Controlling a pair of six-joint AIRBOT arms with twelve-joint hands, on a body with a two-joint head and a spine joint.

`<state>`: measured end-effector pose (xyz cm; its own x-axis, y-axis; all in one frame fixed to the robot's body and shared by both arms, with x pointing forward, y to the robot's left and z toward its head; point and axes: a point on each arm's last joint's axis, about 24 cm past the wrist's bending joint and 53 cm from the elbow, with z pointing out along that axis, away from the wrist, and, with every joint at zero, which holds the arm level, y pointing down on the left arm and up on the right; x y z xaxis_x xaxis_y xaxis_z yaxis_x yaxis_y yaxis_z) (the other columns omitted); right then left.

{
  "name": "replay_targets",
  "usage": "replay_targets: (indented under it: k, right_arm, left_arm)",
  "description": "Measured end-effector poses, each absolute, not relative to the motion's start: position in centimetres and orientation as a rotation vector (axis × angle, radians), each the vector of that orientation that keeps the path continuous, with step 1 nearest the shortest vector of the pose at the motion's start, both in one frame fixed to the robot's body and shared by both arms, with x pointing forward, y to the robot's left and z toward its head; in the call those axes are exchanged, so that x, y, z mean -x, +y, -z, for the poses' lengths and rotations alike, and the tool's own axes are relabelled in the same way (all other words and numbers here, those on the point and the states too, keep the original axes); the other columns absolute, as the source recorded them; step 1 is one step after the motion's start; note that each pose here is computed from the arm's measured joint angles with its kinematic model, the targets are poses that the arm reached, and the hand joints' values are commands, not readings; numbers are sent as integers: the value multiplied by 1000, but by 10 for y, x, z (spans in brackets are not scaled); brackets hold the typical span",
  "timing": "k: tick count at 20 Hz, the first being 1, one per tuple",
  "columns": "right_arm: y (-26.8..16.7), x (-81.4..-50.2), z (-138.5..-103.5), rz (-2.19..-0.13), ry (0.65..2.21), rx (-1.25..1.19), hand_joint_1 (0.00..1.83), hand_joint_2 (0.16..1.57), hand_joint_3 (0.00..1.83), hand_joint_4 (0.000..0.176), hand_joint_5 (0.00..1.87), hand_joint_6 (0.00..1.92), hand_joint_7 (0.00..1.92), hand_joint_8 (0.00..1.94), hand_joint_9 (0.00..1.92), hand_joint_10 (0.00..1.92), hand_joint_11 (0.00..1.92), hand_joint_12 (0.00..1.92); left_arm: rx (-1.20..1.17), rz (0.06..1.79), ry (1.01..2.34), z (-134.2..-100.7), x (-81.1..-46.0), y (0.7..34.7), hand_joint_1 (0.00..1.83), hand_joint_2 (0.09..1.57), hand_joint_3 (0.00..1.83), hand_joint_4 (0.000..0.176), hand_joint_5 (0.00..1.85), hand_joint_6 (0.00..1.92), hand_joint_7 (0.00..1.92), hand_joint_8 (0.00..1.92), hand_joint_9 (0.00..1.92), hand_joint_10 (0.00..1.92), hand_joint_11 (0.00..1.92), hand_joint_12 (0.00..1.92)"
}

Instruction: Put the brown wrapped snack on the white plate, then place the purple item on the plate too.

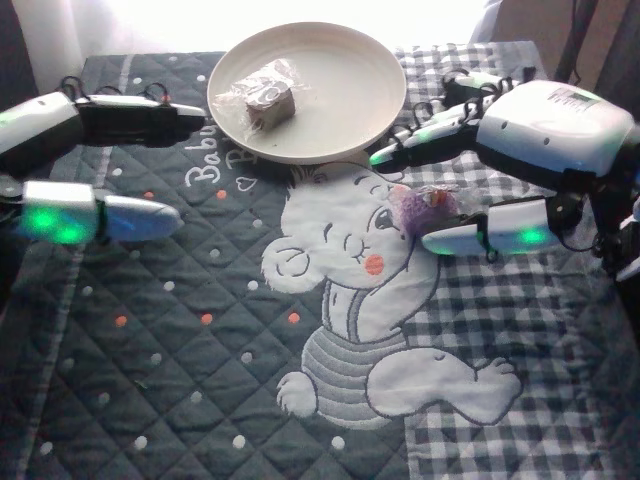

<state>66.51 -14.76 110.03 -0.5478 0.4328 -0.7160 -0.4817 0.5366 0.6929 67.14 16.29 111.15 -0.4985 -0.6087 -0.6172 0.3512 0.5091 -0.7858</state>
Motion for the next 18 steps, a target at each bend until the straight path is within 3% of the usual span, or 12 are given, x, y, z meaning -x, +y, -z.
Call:
replay_targets:
  k: [1, 2, 4, 5, 6, 7, 9, 13, 14, 15, 16, 18]
  right_arm:
    - [-150, -668, -1096, -1162, 1814, 30, 906, 1051, 0, 77, 622, 4, 587, 5, 639, 16, 187, 1193]
    - [-150, -669, -1093, -1155, 1820, 26, 1041, 1039, 0, 50, 665, 4, 648, 7, 764, 37, 376, 1156]
    - [-147, -670, -1084, -1147, 1841, 24, 1091, 1029, 0, 44, 682, 7, 679, 15, 795, 44, 415, 1155]
    - [-145, -670, -1081, -1144, 1850, 21, 1138, 1013, 0, 26, 717, 4, 740, 20, 854, 60, 460, 1183]
    - [-145, -670, -1081, -1143, 1851, 23, 1192, 1006, 0, 3, 770, 4, 803, 88, 813, 432, 505, 1340]
    - [-145, -670, -1081, -1144, 1850, 19, 1220, 1142, 0, 0, 859, 776, 894, 1101, 748, 1068, 612, 1413]
    - [-145, -671, -1081, -1144, 1849, 16, 1350, 1119, 0, 0, 915, 956, 951, 1045, 930, 1199, 793, 1364]
    - [-149, -674, -1083, -1167, 1847, -17, 1374, 1120, 0, 0, 887, 1120, 984, 920, 924, 1223, 776, 1341]
    - [-152, -677, -1089, -1189, 1828, -35, 1373, 1130, 0, 0, 998, 742, 939, 1150, 828, 1366, 719, 1527]
    - [-156, -680, -1095, -1197, 1803, -49, 1291, 1104, 0, 0, 1146, 481, 942, 1269, 842, 1282, 698, 1610]
    - [-159, -684, -1100, -1202, 1783, -62, 1256, 1084, 0, 0, 1156, 614, 978, 1097, 862, 1053, 666, 1468]
    - [-163, -699, -1122, -1195, 1722, -69, 1384, 1064, 0, 0, 992, 970, 1136, 584, 1045, 1052, 876, 1213]
  left_arm:
    - [253, 1186, 1721, -1111, -669, 171, 884, 938, 0, 0, 562, 9, 551, 6, 540, 14, 0, 1236]
    - [281, 1180, 1718, -1106, -668, 179, 944, 930, 0, 0, 569, 2, 580, 2, 589, 12, 155, 1034]
    - [324, 1172, 1732, -1097, -664, 186, 930, 935, 0, 0, 559, 1, 584, 1, 595, 7, 184, 968]
    - [337, 1177, 1733, -1094, -661, 187, 931, 934, 0, 0, 563, 1, 591, 1, 597, 3, 201, 919]
    - [346, 1184, 1731, -1093, -659, 187, 933, 932, 0, 0, 557, 2, 595, 0, 595, 1, 183, 950]
    - [345, 1191, 1719, -1095, -659, 187, 879, 952, 7, 0, 541, 0, 589, 1, 573, 2, 143, 939]
    - [361, 1197, 1694, -1099, -660, 191, 906, 952, 5, 0, 532, 0, 583, 0, 565, 0, 131, 929]
    - [385, 1191, 1703, -1092, -656, 196, 924, 966, 1, 0, 534, 0, 596, 1, 586, 5, 151, 961]
    - [391, 1183, 1712, -1088, -655, 198, 907, 960, 0, 0, 550, 6, 613, 7, 604, 10, 166, 975]
    - [398, 1181, 1712, -1088, -656, 199, 904, 957, 0, 0, 557, 8, 613, 6, 600, 8, 163, 974]
    - [400, 1182, 1708, -1089, -656, 199, 903, 955, 0, 0, 549, 4, 610, 4, 596, 6, 152, 971]
    - [397, 1185, 1705, -1090, -656, 199, 917, 955, 0, 0, 553, 4, 614, 5, 602, 7, 155, 972]
